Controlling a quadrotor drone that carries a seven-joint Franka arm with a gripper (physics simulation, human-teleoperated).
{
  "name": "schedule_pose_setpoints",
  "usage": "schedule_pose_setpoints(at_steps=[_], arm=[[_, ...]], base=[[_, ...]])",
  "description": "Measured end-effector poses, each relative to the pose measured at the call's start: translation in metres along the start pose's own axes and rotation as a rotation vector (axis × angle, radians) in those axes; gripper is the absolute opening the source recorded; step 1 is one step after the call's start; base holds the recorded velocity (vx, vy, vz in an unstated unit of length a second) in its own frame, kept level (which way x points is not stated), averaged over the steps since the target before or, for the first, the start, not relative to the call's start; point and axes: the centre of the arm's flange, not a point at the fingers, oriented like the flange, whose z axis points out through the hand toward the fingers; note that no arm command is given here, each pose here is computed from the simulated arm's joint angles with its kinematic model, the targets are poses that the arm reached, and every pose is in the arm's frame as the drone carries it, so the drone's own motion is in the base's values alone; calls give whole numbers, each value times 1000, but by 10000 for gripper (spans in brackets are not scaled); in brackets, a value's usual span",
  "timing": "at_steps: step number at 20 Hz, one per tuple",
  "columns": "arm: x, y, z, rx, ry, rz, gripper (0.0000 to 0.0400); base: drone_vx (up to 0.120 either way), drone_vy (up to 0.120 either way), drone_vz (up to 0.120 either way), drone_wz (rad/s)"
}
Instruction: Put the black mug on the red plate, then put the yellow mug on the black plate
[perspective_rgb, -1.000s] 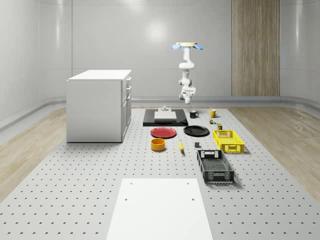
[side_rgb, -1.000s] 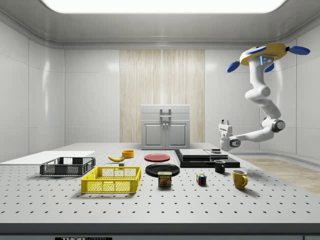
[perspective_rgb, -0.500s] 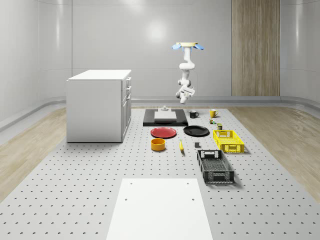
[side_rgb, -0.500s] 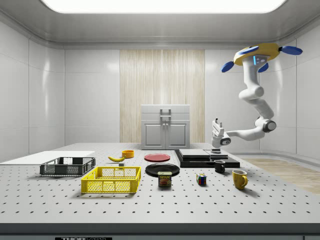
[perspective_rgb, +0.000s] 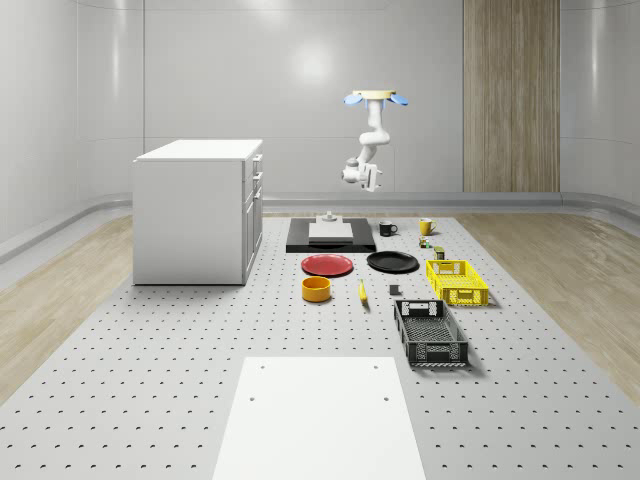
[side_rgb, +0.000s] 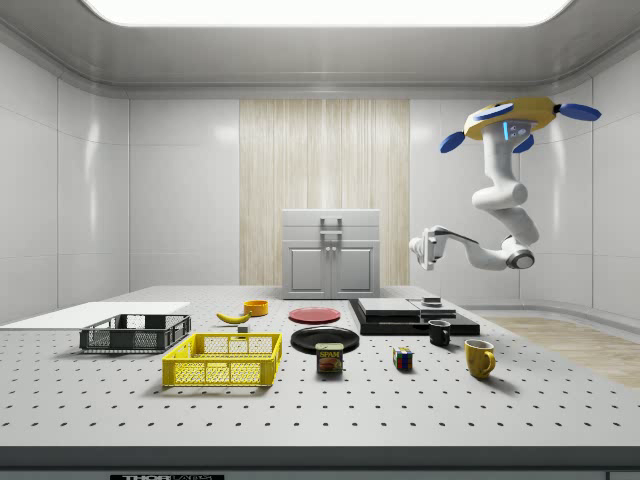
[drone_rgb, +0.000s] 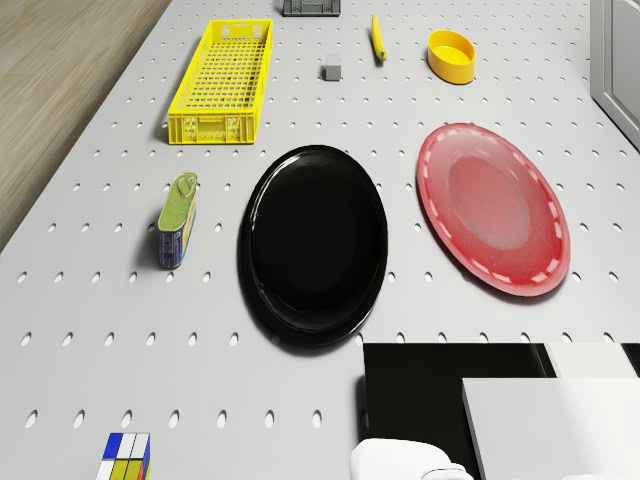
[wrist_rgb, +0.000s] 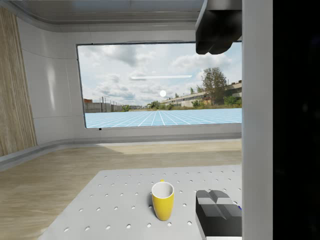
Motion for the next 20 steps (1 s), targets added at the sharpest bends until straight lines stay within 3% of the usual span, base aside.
schedule_pose_setpoints(at_steps=[3, 7, 12, 16, 20], arm=[[-30, -30, 10, -316, 314, -10, 400], [-52, -51, 32, -589, 589, -20, 400], [-63, -61, 51, -752, 758, -28, 400], [-66, -63, 58, -810, 819, -31, 400], [-67, -64, 62, -838, 848, -32, 400]], base=[[0, 0, -120, 0], [0, 0, -120, 0], [0, -16, -120, 0], [0, -110, -120, 0], [0, 0, -120, 0]])
